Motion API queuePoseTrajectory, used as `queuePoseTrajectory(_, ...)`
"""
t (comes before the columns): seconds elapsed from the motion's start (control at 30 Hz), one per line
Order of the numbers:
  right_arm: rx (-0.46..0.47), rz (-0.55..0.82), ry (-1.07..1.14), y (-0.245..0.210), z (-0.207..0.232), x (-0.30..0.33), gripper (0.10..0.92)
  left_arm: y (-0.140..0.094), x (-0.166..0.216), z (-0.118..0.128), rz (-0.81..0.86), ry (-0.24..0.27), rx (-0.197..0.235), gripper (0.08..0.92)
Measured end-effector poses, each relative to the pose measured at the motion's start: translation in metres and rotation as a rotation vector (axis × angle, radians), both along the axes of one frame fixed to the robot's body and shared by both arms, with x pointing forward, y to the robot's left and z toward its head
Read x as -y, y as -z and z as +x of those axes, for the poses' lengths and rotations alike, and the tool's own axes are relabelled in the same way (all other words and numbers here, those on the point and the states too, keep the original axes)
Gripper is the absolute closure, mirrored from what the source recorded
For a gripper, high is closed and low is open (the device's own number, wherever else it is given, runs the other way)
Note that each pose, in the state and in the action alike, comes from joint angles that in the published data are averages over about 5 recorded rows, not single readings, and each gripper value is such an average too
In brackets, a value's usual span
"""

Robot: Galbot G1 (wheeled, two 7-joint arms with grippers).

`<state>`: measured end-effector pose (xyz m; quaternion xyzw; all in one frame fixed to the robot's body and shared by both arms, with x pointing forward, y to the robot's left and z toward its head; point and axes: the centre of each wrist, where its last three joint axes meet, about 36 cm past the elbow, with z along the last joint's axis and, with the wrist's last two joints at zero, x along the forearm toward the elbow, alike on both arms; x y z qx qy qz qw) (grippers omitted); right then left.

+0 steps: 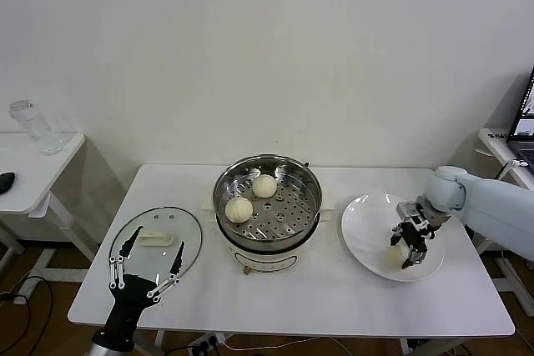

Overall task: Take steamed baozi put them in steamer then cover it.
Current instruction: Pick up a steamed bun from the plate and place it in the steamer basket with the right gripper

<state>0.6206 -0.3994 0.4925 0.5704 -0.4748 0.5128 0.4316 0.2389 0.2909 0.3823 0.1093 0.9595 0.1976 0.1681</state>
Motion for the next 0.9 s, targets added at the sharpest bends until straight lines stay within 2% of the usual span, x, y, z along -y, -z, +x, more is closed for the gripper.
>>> queuePoseTrajectory(0.13,0.037,0.011,-0.055,-0.033,0.012,-0.012,0.365,-0.001,0.001,0.000,0.000,0.005,0.004,0.177)
queuePoseTrajectory(0.3,0.126,0.030,-0.188,-0.098,0.032,-0.042,0.361,-0.002,0.003,0.001,-0.004,0.012,0.007,0.177)
queuePoseTrajectory(0.57,0.275,0.046,-0.539,-0.201,0.043,-0.138,0.361,-0.004,0.005,-0.002,-0.008,0.019,0.009,0.177)
queuePoseTrajectory(0.7,0.307,0.042,-0.729,-0.225,0.034,-0.194,0.361,-0.005,0.004,-0.003,-0.008,0.020,0.011,0.177)
queuePoseTrajectory(0.9,0.317,0.014,-0.983,-0.225,0.013,-0.260,0.368,-0.005,0.003,-0.003,-0.009,0.018,0.016,0.177)
